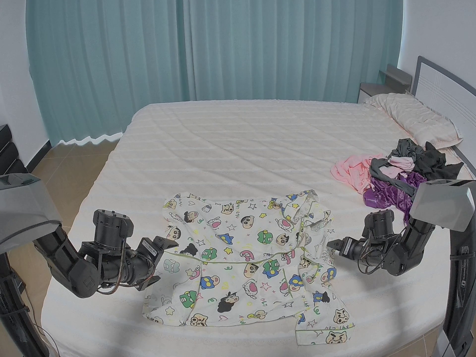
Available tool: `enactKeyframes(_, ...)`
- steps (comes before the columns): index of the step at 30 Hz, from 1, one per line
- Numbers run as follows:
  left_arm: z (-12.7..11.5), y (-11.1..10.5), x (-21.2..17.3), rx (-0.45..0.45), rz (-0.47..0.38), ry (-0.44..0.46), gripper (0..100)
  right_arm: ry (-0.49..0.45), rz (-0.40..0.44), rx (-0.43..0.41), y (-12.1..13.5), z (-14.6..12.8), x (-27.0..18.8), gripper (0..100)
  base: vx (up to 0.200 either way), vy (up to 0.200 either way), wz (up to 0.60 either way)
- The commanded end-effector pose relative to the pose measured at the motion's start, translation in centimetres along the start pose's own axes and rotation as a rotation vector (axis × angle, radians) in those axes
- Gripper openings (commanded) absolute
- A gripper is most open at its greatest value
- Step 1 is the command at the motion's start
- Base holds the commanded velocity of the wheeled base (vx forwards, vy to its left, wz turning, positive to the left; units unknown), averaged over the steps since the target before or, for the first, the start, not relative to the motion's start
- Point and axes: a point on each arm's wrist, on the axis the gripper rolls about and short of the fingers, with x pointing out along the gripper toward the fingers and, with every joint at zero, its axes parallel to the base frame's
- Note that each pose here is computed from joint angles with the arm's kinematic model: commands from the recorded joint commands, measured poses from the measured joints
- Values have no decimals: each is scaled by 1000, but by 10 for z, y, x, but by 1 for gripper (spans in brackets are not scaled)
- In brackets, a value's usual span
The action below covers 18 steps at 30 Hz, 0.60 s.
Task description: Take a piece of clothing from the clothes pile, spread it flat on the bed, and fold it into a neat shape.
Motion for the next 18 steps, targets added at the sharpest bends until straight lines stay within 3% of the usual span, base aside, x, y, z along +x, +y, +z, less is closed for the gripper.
enactKeyframes(1,0,1,1,0,4,1,100,7,-3,-1,0,-4,12,100,0,0,0)
enactKeyframes(6,0,1,1,0,4,1,100,-5,10,-10,6,0,18,100,0,0,0)
enactKeyframes(7,0,1,1,0,4,1,100,0,6,-12,6,-1,19,0,0,0,0)
enactKeyframes(18,0,1,1,0,5,-1,100,25,-12,-55,13,4,25,0,0,0,0)
